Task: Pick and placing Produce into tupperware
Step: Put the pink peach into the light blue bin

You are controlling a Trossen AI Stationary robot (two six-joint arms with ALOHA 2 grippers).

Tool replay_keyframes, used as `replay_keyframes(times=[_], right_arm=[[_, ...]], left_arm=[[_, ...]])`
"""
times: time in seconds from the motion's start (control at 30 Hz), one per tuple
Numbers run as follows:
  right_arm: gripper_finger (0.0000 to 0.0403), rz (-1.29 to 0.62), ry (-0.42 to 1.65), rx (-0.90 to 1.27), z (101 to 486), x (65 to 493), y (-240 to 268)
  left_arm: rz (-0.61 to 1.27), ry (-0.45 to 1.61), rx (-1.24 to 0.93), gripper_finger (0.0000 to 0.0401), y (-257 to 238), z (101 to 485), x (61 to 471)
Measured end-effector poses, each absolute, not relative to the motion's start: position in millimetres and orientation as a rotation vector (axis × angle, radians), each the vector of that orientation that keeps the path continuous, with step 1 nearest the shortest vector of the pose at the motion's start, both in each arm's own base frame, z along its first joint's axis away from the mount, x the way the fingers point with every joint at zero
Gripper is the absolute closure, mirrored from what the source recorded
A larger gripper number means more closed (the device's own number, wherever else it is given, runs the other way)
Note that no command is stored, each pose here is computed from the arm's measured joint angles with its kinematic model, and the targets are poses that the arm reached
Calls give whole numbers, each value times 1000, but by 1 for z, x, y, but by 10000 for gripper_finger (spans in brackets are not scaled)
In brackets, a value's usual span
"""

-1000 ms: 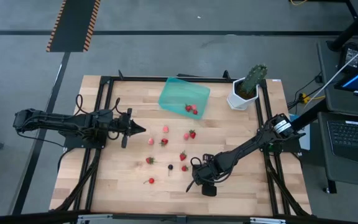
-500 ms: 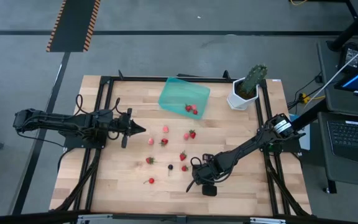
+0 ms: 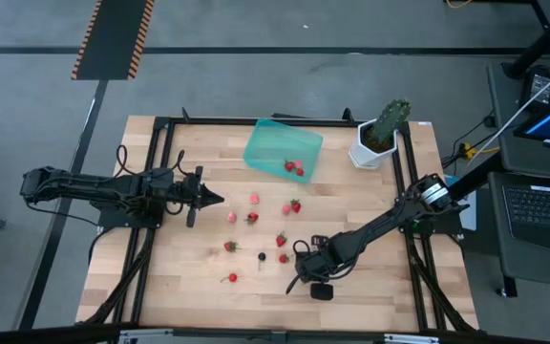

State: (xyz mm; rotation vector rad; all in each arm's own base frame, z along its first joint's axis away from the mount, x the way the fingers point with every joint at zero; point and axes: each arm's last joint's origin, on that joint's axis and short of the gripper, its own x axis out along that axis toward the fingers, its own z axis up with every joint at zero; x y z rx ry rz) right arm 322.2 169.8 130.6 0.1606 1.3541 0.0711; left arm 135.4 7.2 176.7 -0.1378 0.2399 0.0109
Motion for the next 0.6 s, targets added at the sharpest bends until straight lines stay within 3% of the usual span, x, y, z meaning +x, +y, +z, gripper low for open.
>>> replay_keyframes(times=[0.6], right_arm=[[329,39,1171,149,183,315,163]], left_arm=[[11,239,-137,401,7,177,135]])
